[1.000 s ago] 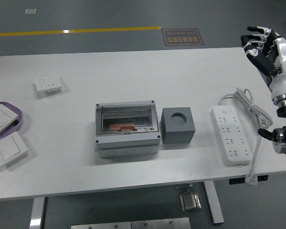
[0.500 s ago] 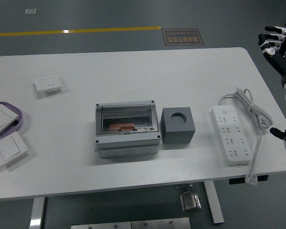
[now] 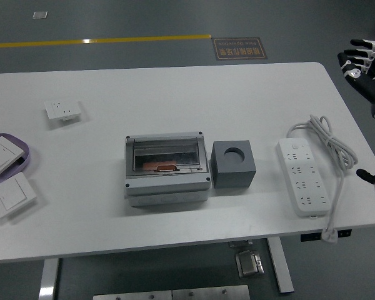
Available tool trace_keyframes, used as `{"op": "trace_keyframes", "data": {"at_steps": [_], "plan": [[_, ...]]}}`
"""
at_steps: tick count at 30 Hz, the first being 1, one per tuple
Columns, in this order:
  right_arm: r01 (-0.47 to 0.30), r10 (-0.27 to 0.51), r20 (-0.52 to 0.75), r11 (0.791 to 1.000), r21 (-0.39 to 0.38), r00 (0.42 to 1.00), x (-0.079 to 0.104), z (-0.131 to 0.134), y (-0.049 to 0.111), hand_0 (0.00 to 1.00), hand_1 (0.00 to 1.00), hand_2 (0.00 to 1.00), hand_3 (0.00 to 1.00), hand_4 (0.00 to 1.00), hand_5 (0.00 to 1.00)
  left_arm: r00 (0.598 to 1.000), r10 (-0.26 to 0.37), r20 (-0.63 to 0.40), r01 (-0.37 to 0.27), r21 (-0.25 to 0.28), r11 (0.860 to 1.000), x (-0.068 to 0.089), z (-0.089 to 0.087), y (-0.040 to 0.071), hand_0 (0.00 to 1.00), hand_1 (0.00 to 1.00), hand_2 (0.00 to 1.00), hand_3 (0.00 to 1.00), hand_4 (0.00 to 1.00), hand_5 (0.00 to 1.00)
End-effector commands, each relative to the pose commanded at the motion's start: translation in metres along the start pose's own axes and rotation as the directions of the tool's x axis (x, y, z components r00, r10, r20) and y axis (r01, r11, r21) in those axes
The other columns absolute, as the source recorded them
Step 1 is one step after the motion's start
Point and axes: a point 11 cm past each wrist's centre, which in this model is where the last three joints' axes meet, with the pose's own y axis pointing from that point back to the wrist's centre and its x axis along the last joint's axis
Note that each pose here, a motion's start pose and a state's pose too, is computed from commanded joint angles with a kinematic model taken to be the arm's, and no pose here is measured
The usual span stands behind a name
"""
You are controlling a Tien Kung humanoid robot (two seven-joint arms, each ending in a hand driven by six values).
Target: Pick up the cylinder from the cube,place it in the box,flap close box
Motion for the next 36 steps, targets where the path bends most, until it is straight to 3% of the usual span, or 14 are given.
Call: {"op": "trace_keyframes", "data": {"at_steps": [1, 12, 13, 18, 19, 36], "plan": [[-0.003, 0.003, 0.003, 1.0, -0.001, 1.0, 0.001, 0.001, 0.0, 0.628, 0.632, 0.644, 0.658, 0.764, 0.272, 1.0, -0.002, 0.001, 0.002, 0.0, 1.0, -0.001, 0.0, 0.0, 0.637, 0.629, 0.569, 0.642, 0.702, 0.293], [-0.004, 0.004, 0.051, 1.0, -0.017, 0.999, -0.004, 0.009, 0.001, 0.635, 0.631, 0.644, 0.657, 0.768, 0.269, 1.0, -0.007, -0.002, 0.007, -0.003, 1.0, -0.002, 0.002, 0.0, 0.638, 0.631, 0.572, 0.644, 0.703, 0.297], [-0.002, 0.003, 0.053, 1.0, -0.017, 0.999, -0.005, 0.009, 0.001, 0.683, 0.659, 0.67, 0.706, 0.799, 0.241, 1.0, -0.007, -0.002, 0.007, -0.004, 1.0, -0.001, 0.003, 0.0, 0.638, 0.632, 0.574, 0.644, 0.705, 0.3], [0.009, -0.008, 0.053, 1.0, -0.016, 0.999, -0.009, 0.009, 0.0, 0.683, 0.659, 0.67, 0.706, 0.799, 0.241, 1.0, -0.008, -0.003, 0.008, -0.007, 1.0, -0.002, 0.004, 0.0, 0.638, 0.632, 0.574, 0.644, 0.705, 0.3], [0.01, -0.009, 0.052, 1.0, -0.016, 0.999, -0.009, 0.009, 0.0, 0.752, 0.695, 0.711, 0.776, 0.809, 0.24, 1.0, -0.008, -0.003, 0.008, -0.006, 1.0, -0.002, 0.004, 0.0, 0.64, 0.634, 0.575, 0.645, 0.706, 0.302], [-0.003, 0.004, 0.053, 1.0, -0.012, 0.999, -0.01, 0.011, 0.001, 0.765, 0.704, 0.717, 0.76, 0.818, 0.235, 1.0, -0.013, -0.002, 0.013, -0.004, 1.0, -0.004, 0.003, 0.0, 0.64, 0.635, 0.577, 0.646, 0.708, 0.307]]}}
